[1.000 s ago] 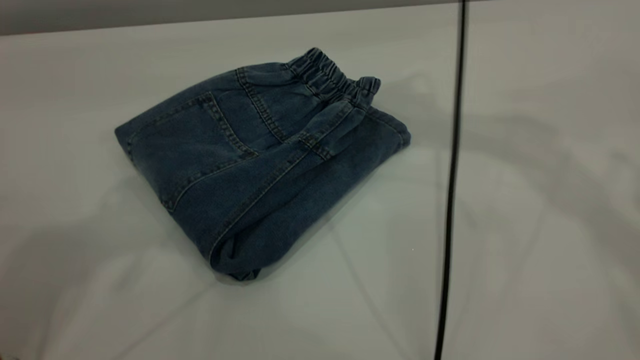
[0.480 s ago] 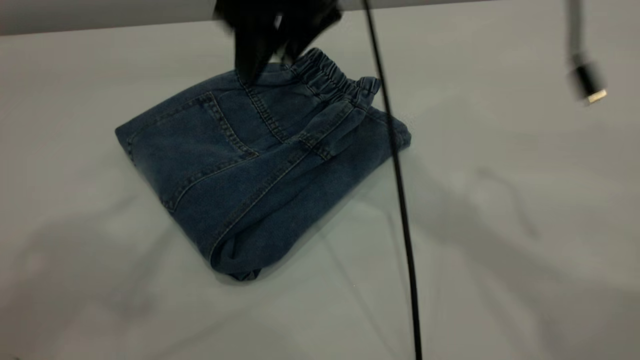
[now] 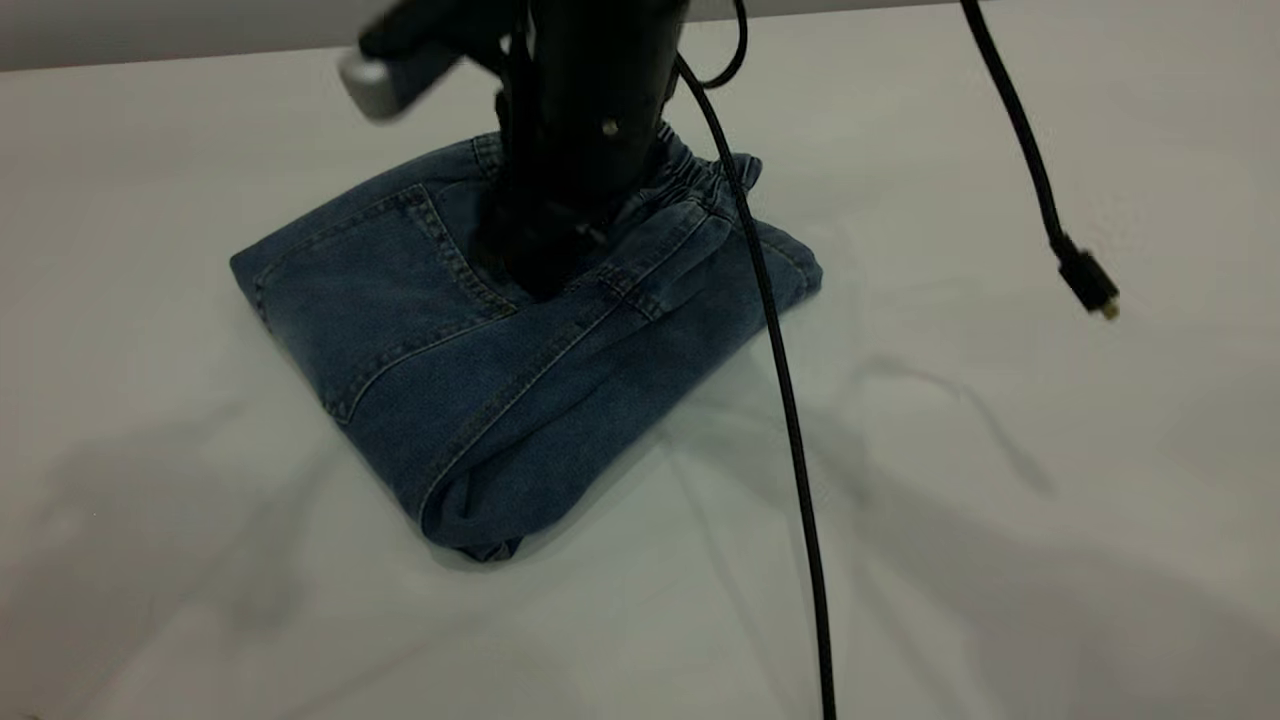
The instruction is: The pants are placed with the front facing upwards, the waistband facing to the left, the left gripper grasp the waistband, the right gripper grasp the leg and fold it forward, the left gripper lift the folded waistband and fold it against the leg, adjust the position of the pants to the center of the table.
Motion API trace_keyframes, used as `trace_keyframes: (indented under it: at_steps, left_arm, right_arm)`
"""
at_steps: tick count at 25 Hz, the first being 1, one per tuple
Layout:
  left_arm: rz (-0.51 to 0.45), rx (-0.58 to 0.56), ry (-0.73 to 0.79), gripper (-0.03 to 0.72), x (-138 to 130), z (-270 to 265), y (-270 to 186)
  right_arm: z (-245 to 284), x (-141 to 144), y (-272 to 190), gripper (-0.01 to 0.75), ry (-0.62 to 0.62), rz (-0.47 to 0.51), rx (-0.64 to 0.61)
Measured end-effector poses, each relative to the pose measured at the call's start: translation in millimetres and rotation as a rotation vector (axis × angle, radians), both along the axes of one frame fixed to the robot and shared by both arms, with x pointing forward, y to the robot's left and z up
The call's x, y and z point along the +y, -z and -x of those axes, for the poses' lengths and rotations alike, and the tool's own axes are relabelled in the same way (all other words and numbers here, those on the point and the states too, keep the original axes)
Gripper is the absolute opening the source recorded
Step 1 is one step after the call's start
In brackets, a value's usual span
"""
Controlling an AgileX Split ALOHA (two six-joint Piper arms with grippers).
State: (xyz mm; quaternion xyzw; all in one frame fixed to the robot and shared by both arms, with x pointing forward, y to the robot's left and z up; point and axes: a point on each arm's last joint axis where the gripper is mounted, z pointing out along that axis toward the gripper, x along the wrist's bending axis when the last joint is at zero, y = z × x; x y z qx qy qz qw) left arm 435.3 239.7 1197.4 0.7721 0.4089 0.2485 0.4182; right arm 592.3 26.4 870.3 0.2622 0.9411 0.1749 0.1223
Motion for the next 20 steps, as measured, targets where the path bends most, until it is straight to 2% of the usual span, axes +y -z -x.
trace_keyframes:
  at_steps: [7,16,20]
  left_arm:
    - [0.022,0.004,0.006,0.477,-1.5,0.5,-0.6]
    - [0.042,0.006,0.015,0.476,-2.6,3.3,-2.2]
    - [0.053,0.003,0.018,0.476,-3.0,5.4,-3.7]
  right_arm:
    - [0.2,-2.0,21.2,0.368,0.032,0.029,0.028]
    - [8.2,-10.3,33.9,0.368,0.162,0.097,0.154]
    - [10.8,-13.1,34.7,0.368,0.267,0.102,0.200]
